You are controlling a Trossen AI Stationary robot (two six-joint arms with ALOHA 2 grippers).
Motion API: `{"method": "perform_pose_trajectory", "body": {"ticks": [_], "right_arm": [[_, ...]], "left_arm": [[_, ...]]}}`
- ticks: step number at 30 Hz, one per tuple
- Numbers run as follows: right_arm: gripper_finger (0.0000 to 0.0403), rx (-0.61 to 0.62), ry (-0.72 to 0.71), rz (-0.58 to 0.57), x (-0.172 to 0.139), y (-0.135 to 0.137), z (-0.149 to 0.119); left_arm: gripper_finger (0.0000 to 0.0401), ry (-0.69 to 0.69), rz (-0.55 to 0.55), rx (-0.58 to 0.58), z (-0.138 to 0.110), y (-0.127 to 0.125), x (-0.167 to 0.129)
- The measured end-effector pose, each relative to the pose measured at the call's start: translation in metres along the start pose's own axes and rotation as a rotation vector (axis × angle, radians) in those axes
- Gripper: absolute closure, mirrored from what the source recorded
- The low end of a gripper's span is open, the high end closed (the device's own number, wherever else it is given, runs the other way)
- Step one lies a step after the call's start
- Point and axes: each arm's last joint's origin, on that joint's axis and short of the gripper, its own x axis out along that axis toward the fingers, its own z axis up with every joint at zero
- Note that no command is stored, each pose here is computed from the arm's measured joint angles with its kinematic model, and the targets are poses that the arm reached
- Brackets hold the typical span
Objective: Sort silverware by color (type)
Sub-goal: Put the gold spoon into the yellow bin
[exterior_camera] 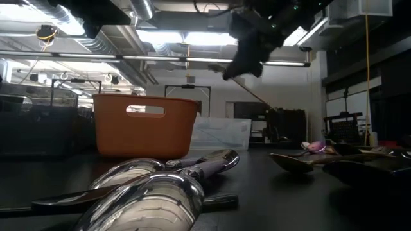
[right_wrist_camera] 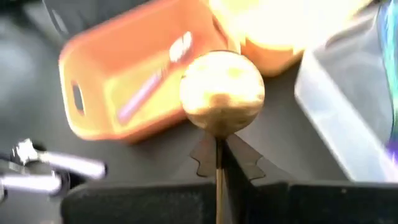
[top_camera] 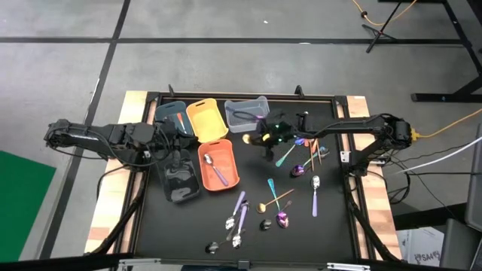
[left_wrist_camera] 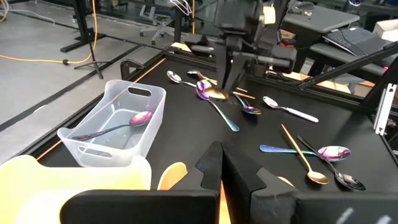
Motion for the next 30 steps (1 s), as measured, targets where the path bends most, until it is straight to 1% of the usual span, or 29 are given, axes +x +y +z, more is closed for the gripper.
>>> {"method": "perform_pose_trajectory", "body": {"ticks": [7, 11, 16, 19, 22, 25, 30], "right_arm": [[0.0401, -0.037, -0.249, 0.025, -0.003, 0.003, 0.024], [0.0401, -0.053, -0.352, 0.035, -0.006, 0.004, 0.034], [0.0401, -0.067, -0.448, 0.045, -0.008, 0.005, 0.042], [0.0401, -0.075, -0.500, 0.070, -0.006, 0.006, 0.046], [0.0401, -0.094, -0.562, 0.105, -0.001, 0.011, 0.049], [0.0401, -0.114, -0.635, 0.130, 0.006, 0.018, 0.053], [0.0401, -0.126, -0.725, 0.117, 0.015, 0.025, 0.055]], "left_arm": [[0.0401, 0.016, 0.004, 0.007, -0.001, -0.001, 0.003], [0.0399, 0.020, 0.005, 0.009, -0.002, -0.003, 0.009], [0.0364, 0.013, 0.003, 0.072, -0.001, -0.008, 0.021], [0.0339, -0.030, 0.002, 0.107, 0.002, -0.013, 0.030], [0.0320, -0.076, 0.032, 0.116, 0.006, -0.016, 0.039], [0.0309, -0.106, 0.060, 0.117, 0.007, -0.020, 0.049], [0.0304, -0.131, 0.059, 0.106, 0.005, -0.025, 0.064]]}}
